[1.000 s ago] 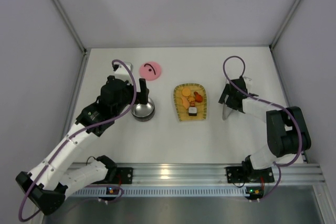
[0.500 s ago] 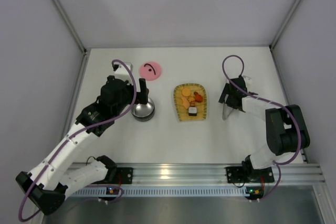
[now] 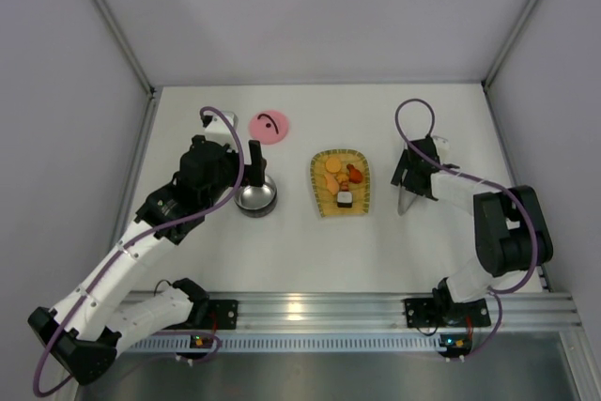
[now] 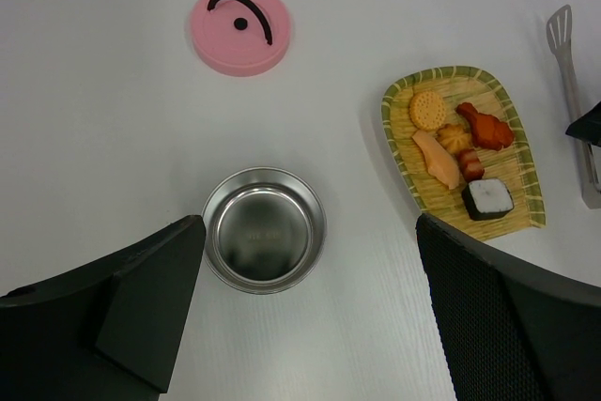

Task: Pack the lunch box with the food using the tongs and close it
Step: Pick up the clamp at the center of the board.

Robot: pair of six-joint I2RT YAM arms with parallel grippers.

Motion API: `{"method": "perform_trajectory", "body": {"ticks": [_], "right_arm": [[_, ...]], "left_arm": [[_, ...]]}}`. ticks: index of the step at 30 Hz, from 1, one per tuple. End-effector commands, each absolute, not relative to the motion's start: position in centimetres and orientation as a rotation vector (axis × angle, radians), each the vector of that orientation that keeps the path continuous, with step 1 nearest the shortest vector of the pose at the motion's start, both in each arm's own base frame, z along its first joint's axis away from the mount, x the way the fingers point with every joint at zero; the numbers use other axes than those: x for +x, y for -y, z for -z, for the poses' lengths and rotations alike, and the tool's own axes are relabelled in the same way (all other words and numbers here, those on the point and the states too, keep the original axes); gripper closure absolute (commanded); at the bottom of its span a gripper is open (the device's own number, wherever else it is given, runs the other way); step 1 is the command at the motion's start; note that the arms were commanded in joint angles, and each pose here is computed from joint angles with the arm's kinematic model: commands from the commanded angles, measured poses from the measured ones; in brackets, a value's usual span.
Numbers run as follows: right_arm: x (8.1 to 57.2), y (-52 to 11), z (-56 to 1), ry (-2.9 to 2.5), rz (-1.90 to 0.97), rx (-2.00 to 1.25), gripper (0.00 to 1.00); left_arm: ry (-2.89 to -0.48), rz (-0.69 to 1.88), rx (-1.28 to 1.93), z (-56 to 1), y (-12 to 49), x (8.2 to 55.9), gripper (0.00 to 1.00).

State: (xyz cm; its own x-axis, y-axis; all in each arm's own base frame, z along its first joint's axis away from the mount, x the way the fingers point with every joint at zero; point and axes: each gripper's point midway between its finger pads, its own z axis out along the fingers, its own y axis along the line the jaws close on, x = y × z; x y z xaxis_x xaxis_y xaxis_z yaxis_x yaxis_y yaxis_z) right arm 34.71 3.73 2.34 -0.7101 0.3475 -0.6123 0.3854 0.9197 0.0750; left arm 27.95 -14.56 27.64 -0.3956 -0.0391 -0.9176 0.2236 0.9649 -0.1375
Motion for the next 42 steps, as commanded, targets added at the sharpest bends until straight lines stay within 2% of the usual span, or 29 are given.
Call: {"method": "perform_trajectory", "body": {"ticks": [1, 29, 36, 42], "right_arm": [[33.7, -4.3, -1.5, -2.487, 0.107, 0.551, 0.18], [32.2, -5.5, -0.6, -2.533, 0.131, 0.518, 0.23], [32.4, -5.5, -0.2, -2.540, 0.140, 0.528, 0.34], [32.3, -5.3, -0.8, -2.526, 0.136, 0.522, 0.35]], "left_arm": [[-1.898, 0.310, 0.119, -30.2, 14.4, 27.9, 0.01], [-1.871, 0.347, 0.121, -31.0, 14.6, 27.4, 0.01], [-1.874, 0.346, 0.125, -30.9, 14.6, 27.4, 0.01], [-1.875, 0.342, 0.123, -30.8, 14.6, 27.5, 0.01]]}}
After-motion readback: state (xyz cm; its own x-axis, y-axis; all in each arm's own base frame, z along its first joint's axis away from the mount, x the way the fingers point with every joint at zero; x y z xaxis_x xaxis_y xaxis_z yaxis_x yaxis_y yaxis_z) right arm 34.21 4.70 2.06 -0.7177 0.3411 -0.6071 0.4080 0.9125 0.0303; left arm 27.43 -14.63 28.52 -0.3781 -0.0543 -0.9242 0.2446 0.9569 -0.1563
